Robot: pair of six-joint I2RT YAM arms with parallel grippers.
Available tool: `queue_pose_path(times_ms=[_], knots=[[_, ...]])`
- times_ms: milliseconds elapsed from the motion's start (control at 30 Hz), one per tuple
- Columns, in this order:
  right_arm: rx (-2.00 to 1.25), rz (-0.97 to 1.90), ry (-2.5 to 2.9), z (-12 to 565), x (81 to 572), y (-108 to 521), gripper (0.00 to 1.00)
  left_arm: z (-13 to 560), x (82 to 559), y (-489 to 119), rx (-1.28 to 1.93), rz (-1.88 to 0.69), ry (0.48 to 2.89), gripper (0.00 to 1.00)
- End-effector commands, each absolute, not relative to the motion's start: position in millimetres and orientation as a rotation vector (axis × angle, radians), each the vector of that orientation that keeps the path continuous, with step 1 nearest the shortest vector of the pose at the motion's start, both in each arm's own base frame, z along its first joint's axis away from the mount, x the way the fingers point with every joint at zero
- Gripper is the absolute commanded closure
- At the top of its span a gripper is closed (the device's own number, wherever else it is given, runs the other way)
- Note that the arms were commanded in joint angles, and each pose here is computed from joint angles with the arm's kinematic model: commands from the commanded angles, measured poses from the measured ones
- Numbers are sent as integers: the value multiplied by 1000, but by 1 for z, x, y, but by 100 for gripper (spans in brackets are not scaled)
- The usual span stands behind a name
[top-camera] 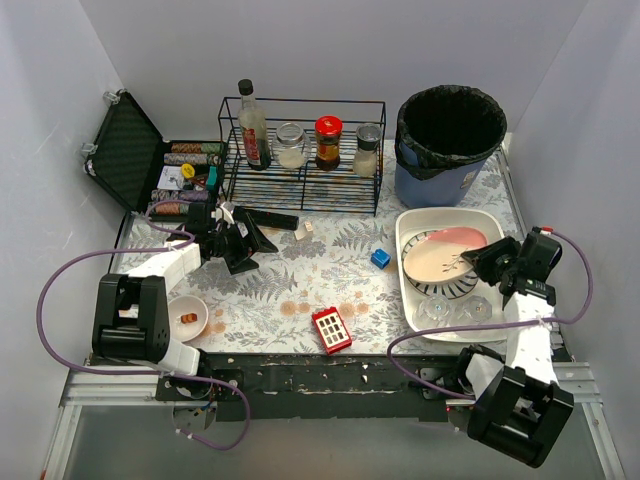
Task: Clear the kitchen counter
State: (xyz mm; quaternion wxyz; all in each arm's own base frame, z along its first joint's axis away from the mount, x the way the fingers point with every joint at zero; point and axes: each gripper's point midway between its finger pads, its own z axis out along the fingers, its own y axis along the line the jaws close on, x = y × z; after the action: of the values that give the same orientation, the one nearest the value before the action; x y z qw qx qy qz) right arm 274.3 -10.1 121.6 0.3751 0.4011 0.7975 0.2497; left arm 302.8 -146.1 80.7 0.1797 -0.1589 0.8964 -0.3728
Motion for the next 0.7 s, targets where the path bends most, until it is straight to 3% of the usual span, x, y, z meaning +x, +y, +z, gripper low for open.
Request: queue_pose_path(times_ms=[0,533,667], knots=[[864,688,2025,134,283,-6,99,96,314,-147,-404,-1068,2481,19],[762,736,2110,102,264,2,99,91,314,-147,-408,-1067,2489,19],[774,738,2111,98,263,-1,83,91,314,-148,-408,-1072,2489,19]])
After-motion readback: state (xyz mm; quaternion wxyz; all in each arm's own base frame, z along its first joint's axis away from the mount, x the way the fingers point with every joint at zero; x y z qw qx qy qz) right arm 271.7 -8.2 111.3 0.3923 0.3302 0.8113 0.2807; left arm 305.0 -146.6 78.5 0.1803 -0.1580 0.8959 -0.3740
